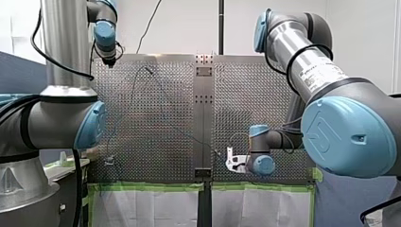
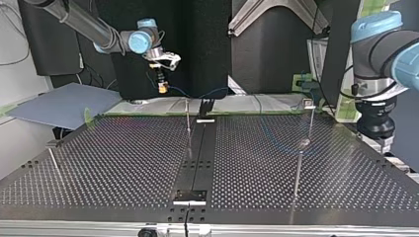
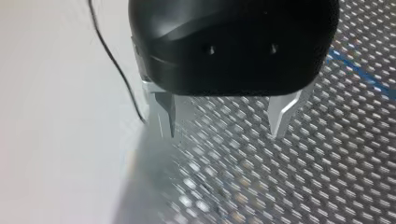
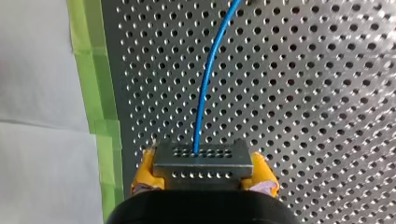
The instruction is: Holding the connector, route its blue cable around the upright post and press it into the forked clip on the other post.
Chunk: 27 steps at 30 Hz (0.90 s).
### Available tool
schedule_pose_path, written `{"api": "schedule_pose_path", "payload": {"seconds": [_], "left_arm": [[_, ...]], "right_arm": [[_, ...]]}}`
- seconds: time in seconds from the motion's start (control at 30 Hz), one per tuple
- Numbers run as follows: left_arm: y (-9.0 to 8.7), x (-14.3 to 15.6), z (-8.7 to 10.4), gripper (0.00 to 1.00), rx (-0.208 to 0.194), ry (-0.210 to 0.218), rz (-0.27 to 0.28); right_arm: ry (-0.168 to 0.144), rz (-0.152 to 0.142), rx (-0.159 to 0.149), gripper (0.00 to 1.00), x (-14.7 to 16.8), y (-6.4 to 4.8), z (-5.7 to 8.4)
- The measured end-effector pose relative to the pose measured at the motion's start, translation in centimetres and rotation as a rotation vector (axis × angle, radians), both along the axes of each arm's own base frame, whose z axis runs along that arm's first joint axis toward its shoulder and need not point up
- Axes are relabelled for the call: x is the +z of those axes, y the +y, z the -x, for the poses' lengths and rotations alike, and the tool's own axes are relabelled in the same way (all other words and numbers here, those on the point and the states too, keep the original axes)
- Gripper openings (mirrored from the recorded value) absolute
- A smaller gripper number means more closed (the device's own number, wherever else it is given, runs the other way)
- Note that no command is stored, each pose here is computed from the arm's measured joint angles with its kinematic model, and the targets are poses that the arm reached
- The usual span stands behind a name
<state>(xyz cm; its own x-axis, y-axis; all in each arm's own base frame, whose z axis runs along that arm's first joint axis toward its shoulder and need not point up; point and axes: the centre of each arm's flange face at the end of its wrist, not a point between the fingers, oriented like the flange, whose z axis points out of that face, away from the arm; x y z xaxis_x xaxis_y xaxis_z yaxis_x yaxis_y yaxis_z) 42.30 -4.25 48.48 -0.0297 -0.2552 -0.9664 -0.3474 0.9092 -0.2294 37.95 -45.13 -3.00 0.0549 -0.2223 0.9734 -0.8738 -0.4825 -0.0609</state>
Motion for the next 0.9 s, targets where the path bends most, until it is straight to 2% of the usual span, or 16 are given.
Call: {"api": "schedule_pose_path", "payload": {"seconds": [0.2,0.5,0.63,0.77,0.9], "left_arm": [[-1.1,2.2,-0.1,0.98,-0.071,-0.029,-0.059],[-2.7,2.3,-0.4,0.98,-0.177,-0.013,-0.127],[-3.8,2.2,-0.2,0.98,-0.231,-0.003,-0.133],[-5.1,1.9,0.3,0.98,-0.292,0.026,-0.125],[-5.9,1.7,0.9,0.98,-0.318,0.054,-0.119]], "right_arm": [[0.009,-0.021,-0.019,0.0,0.0,-0.8,0.8],[0.022,-0.023,-0.022,0.0,-0.1,-1.0,1.2],[0.024,-0.021,-0.019,0.0,-0.1,-0.9,1.1],[0.025,-0.021,-0.016,0.0,-0.1,-0.8,1.0],[0.026,-0.022,-0.016,0.0,-0.1,-0.8,1.0]]}}
